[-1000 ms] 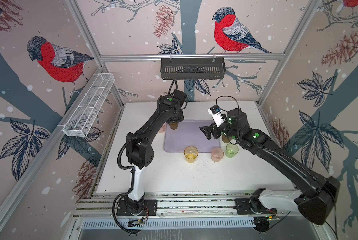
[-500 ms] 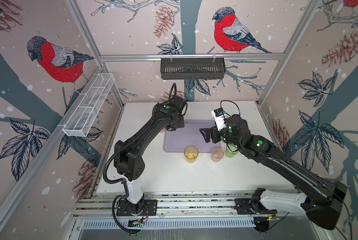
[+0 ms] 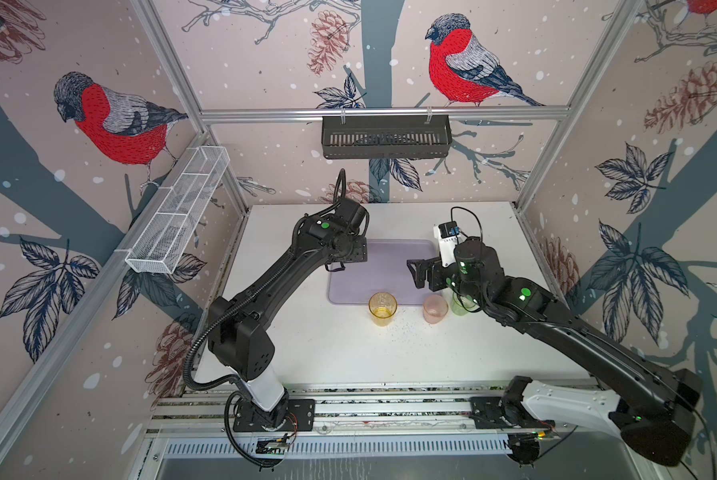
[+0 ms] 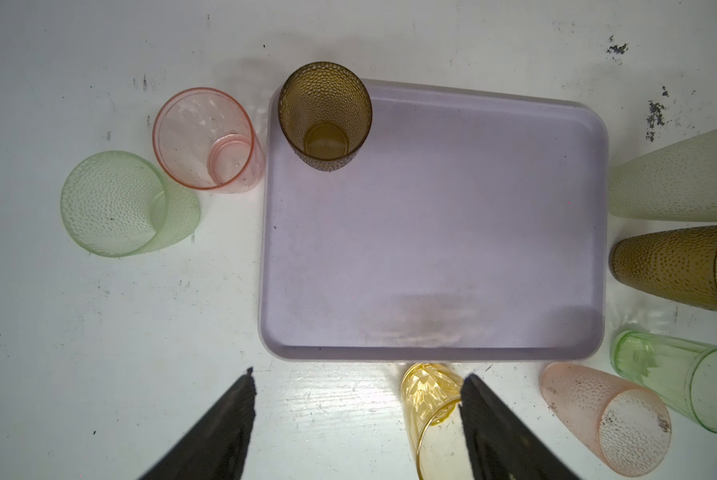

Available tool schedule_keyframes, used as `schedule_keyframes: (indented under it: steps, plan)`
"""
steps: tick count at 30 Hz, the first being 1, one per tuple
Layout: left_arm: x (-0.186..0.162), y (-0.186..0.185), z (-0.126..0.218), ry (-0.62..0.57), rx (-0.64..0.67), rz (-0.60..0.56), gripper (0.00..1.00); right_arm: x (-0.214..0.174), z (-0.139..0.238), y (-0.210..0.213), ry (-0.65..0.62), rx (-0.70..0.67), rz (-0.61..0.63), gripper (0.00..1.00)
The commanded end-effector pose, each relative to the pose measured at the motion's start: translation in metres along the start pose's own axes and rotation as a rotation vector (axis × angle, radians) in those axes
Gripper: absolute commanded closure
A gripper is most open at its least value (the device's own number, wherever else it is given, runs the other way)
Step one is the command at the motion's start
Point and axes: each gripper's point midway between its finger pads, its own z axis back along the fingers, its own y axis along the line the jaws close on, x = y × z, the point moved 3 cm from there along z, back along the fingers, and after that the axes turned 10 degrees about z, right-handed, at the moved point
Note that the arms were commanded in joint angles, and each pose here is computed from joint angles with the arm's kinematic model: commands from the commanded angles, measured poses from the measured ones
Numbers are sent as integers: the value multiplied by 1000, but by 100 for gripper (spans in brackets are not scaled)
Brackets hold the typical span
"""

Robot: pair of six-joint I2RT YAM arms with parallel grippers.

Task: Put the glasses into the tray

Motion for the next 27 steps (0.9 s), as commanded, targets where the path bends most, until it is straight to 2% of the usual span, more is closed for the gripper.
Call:
schedule_keyframes:
  steps: [1, 16, 27]
  plan:
    - [-1, -1, 7, -14, -29, -22, 17, -4, -2, 0, 9, -28, -41, 0]
    - [-34, 15, 18, 25, -98, -80, 5, -9, -8, 31, 22, -28, -62, 1]
    - [-59, 17, 29, 93, -187, -63, 3, -25, -4, 30, 50, 36, 27, 1]
